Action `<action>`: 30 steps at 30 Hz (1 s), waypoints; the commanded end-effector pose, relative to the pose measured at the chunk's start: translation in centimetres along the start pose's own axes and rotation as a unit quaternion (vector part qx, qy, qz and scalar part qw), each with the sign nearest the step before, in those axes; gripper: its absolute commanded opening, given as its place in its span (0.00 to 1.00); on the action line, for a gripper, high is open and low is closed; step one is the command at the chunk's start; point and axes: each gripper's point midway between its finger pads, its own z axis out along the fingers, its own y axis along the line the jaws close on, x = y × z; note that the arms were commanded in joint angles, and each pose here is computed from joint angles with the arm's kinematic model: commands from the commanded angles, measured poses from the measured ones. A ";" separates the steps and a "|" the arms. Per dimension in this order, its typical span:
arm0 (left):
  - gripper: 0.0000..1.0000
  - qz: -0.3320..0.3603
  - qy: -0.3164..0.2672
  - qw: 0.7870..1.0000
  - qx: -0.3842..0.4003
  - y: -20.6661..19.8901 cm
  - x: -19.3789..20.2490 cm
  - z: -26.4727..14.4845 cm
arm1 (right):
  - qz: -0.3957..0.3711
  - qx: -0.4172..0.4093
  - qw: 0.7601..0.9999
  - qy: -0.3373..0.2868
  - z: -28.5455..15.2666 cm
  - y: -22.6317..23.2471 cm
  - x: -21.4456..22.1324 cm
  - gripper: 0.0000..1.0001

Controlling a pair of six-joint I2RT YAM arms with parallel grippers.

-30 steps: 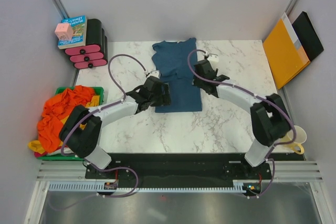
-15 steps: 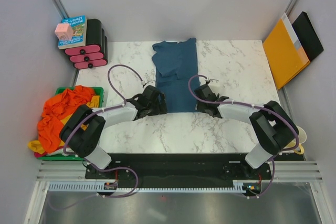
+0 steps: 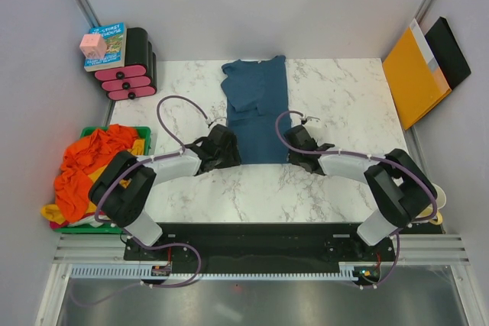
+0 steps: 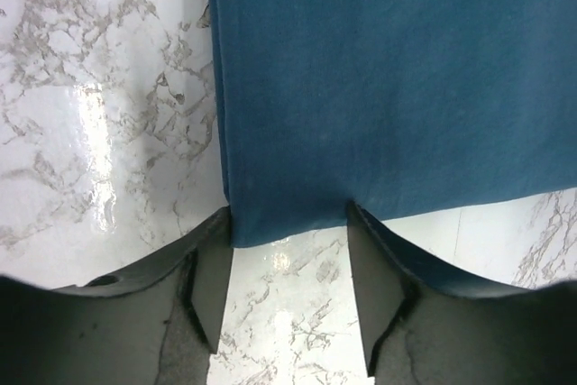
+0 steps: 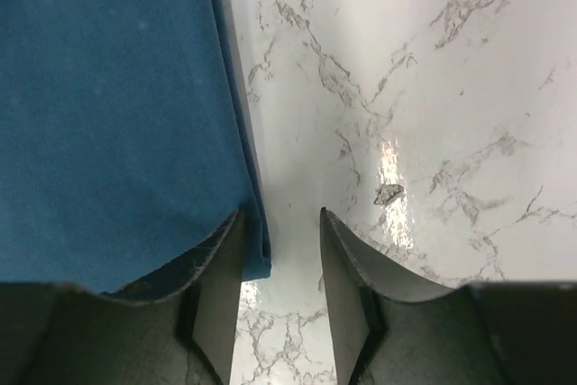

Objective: Fold and stack the t-shirts
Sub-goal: Grab one side of the 2/3 rectangular tshirt with both arms

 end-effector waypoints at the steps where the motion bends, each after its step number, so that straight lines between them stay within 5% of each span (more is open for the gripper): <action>1: 0.53 -0.028 0.017 0.999 0.001 0.6 1.8 0.4 | 0.004 0.000 0.999 0.036 -0.6 -1.3 3.3 0.44; 6: 0.31 -0.032 0.022 0.999 -0.004 1.1 2.6 0.5 | 0.005 -0.002 0.999 0.052 -0.7 -1.9 5.4 0.28; 7: 0.12 -0.033 0.022 0.999 -0.003 1.2 2.7 0.5 | 0.006 -0.005 0.999 0.053 -0.7 -1.8 5.6 0.24; 9: 0.02 -0.033 0.025 0.999 -0.003 1.3 2.9 0.6 | 0.005 -0.004 0.998 0.055 -0.7 -1.9 5.9 0.17; 12: 0.02 -0.035 0.022 0.999 -0.001 1.3 3.0 0.4 | 0.003 -0.003 0.998 0.057 -0.8 -2.0 6.0 0.00; 23: 0.02 -0.024 0.014 1.000 -0.002 2.1 4.4 -2.5 | -0.008 -0.016 0.999 0.050 -4.3 -2.1 8.0 0.00; 30: 0.02 -0.015 0.031 0.999 0.013 1.8 9.4 -6.5 | 0.011 -0.032 0.998 0.059 -8.3 -3.7 10.7 0.00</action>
